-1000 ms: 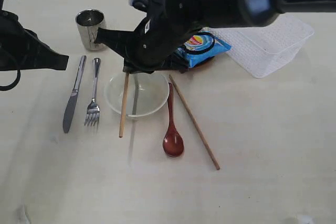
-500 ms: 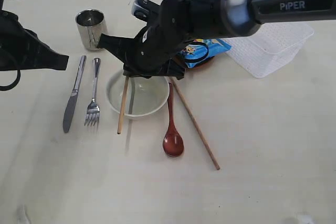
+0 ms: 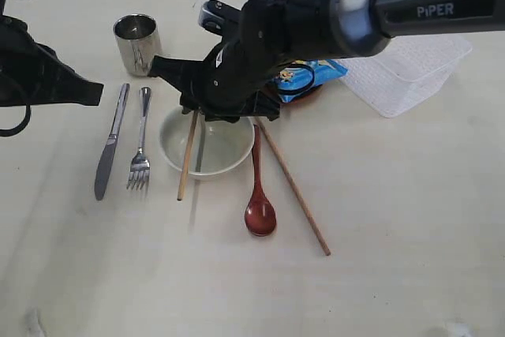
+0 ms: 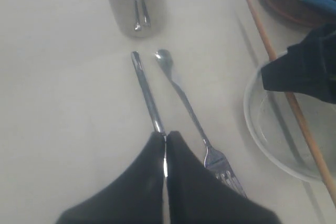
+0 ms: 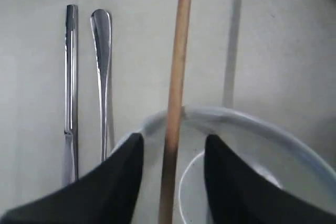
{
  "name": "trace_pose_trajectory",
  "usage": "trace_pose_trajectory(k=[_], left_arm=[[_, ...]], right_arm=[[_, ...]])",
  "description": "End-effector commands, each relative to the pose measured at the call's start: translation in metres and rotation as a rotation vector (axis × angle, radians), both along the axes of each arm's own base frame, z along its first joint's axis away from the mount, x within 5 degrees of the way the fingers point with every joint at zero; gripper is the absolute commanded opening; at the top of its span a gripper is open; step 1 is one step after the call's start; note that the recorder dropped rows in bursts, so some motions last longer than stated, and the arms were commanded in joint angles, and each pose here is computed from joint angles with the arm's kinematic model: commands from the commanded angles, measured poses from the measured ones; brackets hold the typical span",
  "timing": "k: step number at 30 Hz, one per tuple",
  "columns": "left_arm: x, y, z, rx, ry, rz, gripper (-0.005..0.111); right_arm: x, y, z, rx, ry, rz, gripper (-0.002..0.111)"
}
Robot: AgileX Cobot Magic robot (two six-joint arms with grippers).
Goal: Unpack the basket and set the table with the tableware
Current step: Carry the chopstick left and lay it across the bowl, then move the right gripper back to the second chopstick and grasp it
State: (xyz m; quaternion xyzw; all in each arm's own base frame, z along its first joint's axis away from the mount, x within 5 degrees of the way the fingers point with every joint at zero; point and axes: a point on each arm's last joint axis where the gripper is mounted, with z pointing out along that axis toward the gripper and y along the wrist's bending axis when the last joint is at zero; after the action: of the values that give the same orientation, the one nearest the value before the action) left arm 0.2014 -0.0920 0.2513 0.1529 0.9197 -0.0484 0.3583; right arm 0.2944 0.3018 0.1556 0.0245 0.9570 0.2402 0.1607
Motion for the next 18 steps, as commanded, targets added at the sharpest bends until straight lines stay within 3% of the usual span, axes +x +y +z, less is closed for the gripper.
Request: trace_pose_trajectory(k=[1, 6, 11, 14, 18], left_arm=[[-0.001, 0.001, 0.000, 0.003, -0.002, 0.001, 0.000], [-0.001, 0.001, 0.000, 0.003, -0.002, 0.001, 0.000], [-0.001, 0.001, 0.000, 0.003, -0.002, 0.001, 0.000], [-0.001, 0.001, 0.000, 0.003, -0.002, 0.001, 0.000], [-0.001, 0.001, 0.000, 0.003, -0.002, 0.001, 0.000]], right_arm=[[0.002, -0.002, 0.000, -0.007, 0.001, -0.004, 0.049], [-0.005, -0.008, 0.045, 0.023, -0.089, 0.069, 0.049], [-0.020, -0.029, 0.100, -0.045, -0.215, 0.166, 0.049], [-0.028, -0.047, 0.120, -0.155, -0.239, 0.170, 0.049], [-0.037, -0.075, 0.124, -0.422, -0.182, 0.200, 0.049]])
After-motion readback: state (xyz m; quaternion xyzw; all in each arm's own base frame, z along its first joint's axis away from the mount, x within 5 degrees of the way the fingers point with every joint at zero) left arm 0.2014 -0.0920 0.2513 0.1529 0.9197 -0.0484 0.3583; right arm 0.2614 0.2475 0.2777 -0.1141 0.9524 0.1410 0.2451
